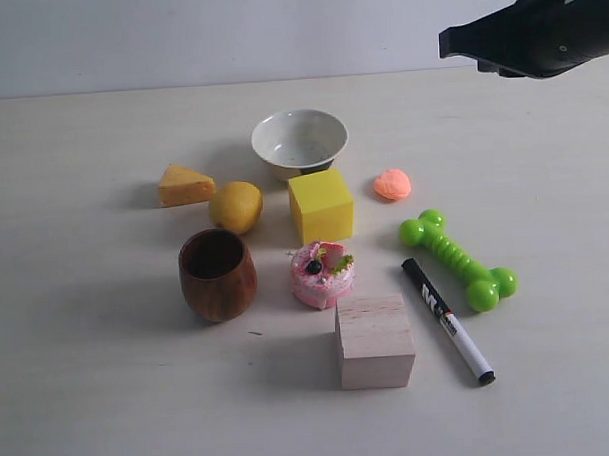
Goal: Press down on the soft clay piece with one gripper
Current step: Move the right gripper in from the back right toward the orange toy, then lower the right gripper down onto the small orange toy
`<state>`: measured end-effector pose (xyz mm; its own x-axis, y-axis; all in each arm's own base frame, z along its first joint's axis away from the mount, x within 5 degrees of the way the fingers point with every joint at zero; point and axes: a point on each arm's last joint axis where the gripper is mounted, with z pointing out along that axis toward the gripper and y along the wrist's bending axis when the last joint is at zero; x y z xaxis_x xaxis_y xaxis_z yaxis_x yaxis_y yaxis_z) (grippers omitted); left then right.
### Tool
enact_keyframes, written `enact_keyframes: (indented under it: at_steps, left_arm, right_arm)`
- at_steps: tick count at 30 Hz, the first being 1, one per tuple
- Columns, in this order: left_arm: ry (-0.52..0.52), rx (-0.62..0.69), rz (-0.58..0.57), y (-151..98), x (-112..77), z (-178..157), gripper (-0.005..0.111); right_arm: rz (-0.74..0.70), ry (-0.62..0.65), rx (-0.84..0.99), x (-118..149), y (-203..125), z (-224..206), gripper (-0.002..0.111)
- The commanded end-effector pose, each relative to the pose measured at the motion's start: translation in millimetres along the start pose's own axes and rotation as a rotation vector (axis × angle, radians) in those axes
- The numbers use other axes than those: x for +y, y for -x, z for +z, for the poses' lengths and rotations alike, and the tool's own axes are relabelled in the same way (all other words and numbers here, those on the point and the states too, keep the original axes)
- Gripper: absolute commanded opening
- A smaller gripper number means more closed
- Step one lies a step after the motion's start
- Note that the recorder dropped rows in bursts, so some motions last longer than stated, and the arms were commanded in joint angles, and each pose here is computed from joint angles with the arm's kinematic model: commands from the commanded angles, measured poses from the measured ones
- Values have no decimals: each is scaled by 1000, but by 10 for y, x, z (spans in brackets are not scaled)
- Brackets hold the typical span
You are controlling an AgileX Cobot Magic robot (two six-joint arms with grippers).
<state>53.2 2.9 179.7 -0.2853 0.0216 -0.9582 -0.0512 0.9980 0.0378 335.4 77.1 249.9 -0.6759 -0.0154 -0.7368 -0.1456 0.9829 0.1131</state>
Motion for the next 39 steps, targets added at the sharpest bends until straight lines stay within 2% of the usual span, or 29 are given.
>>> enact_keyframes:
  at_steps: [1, 3, 6, 10, 36, 39]
  left_arm:
    - [-5, -15, -2, 10, -3, -5, 0]
    - [-5, -15, -2, 10, -3, -5, 0]
    - [-5, -15, -2, 10, -3, -5, 0]
    - [-5, -15, -2, 10, -3, -5, 0]
    - [-5, -15, -2, 10, -3, -5, 0]
    - [-5, -15, -2, 10, -3, -5, 0]
  right_arm:
    - [-8, 7, 3, 19, 50, -19, 0]
    - [-29, 18, 74, 58, 89, 26, 0]
    - [-92, 129, 297, 320, 111, 156, 0]
    - [-94, 149, 392, 447, 236, 302, 0]
    - [-76, 122, 276, 435, 337, 433, 0]
    - [40, 129, 247, 456, 368, 439, 0]
